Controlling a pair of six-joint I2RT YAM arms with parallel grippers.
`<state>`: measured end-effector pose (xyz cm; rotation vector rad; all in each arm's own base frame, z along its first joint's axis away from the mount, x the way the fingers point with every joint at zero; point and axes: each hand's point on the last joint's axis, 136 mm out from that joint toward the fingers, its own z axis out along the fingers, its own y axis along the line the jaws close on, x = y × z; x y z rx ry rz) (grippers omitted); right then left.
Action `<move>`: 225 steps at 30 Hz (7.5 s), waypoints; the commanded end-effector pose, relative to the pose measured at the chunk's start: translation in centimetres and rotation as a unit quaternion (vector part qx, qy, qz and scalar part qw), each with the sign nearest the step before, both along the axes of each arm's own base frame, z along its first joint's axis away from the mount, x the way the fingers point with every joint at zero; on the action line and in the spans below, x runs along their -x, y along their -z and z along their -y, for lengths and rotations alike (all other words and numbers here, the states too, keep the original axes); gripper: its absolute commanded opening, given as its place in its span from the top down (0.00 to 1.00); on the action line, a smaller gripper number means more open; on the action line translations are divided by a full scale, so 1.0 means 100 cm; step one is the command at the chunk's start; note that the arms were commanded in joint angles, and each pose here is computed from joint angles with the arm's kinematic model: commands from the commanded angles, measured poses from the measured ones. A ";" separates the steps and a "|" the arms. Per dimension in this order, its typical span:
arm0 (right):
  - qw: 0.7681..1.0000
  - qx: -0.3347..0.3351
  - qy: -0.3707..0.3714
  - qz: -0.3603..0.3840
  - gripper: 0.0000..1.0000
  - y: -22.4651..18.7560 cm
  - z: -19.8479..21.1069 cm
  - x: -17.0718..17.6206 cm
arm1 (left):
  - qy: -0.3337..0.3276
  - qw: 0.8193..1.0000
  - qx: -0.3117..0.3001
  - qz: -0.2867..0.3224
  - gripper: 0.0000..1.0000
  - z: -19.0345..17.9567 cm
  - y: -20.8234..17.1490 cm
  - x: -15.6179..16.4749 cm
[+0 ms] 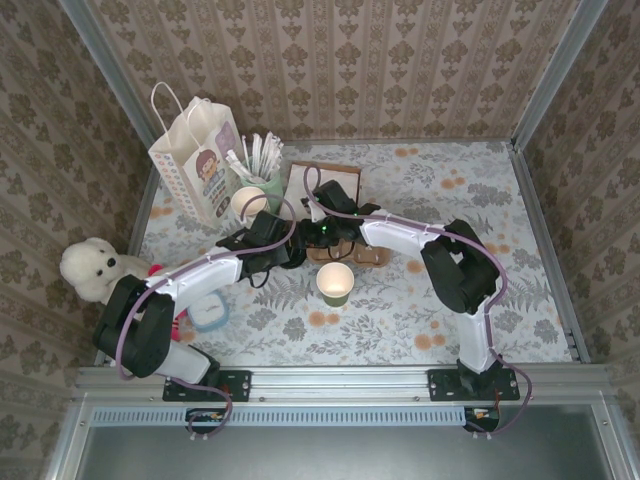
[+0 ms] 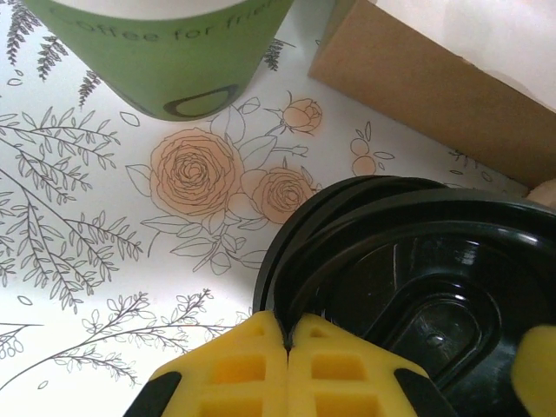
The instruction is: Pack the takeout coffee
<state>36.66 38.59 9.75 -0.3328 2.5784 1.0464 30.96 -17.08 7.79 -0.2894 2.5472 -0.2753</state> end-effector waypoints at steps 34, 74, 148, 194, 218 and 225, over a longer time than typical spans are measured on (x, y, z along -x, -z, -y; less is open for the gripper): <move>0.985 0.057 0.066 0.149 0.95 -0.039 0.038 -0.026 | 0.038 0.995 0.060 0.065 0.62 0.002 -0.049 0.013; 0.964 -0.066 -0.005 0.256 0.29 -0.187 0.089 0.025 | 0.388 0.886 0.048 0.251 1.00 0.079 -0.185 -0.008; 0.833 0.141 -0.119 0.522 1.00 -0.275 0.131 0.009 | 0.520 0.768 0.045 0.371 0.47 0.085 -0.263 0.022; -0.131 0.171 -0.282 0.935 1.00 -0.342 0.054 0.163 | 0.535 0.761 0.293 0.222 0.39 0.050 -0.340 0.104; -0.070 0.101 -0.318 0.940 1.00 -0.346 0.045 0.184 | 0.644 0.682 0.221 0.268 0.54 0.062 -0.333 0.125; -0.068 0.082 -0.327 0.939 1.00 -0.341 0.040 0.190 | 0.659 0.660 0.239 0.271 0.63 0.065 -0.337 0.134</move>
